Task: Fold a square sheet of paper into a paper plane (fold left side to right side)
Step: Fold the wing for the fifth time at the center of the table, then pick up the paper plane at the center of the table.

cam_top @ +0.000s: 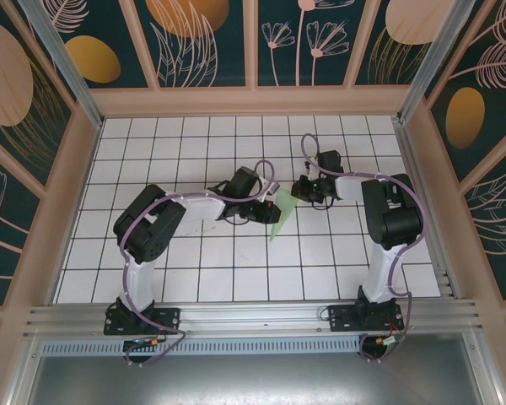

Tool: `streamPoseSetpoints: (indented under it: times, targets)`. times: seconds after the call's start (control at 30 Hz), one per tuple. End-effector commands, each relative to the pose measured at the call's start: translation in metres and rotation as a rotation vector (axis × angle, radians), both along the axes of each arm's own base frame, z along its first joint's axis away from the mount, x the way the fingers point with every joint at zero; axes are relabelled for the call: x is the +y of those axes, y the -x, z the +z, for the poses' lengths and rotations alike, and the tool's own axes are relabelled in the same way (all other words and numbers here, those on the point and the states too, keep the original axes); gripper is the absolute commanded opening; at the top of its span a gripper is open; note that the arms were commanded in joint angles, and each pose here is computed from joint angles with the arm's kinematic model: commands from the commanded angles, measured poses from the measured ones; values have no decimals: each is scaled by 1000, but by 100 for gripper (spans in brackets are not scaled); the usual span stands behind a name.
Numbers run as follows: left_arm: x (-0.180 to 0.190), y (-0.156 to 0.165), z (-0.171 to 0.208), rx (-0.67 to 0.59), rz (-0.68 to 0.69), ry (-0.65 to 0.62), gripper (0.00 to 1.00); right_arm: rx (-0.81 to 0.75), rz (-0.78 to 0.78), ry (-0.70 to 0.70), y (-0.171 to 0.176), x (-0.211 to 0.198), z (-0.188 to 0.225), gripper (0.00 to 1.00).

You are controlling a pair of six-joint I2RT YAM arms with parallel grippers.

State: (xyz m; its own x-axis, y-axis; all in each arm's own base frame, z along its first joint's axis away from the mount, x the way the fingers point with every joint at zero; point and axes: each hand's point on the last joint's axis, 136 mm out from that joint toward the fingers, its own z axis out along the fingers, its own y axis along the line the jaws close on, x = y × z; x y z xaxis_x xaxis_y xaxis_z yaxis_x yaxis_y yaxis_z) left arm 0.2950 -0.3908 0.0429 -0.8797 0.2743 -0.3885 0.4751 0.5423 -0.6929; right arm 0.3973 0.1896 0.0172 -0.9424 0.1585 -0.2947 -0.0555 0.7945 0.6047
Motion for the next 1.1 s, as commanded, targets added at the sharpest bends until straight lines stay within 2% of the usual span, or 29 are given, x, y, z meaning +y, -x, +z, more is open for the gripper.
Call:
streamPoseSetpoints:
  times: [0.0,0.17,0.3,0.43,0.53,0.6,0.67,0.87,1.07]
  targets:
    - [-6,6,-8,17,-25,2,16,99,-5,58,24,-9,-33,7]
    - [10,19,-39,56,-6,-70,16,48,-16,-6,11,-9,-10,8]
    - [17,29,-46,82,-7,-66,16,-35,-43,-19,-9,-18,24,12]
    - [16,30,-23,44,-4,-9,17,-124,-88,31,-25,-32,60,27]
    - [12,22,15,-35,10,58,24,-210,-151,91,-26,-46,88,41]
    - [16,20,33,-79,37,80,33,-248,-199,132,-21,-53,104,50]
    - [21,11,56,-139,87,106,43,-255,-248,175,-11,-59,113,57]
    - [60,-19,103,-302,351,101,58,-207,-301,196,30,-33,103,68]
    - [103,-32,120,-391,582,69,68,-125,-331,167,63,-6,68,72]
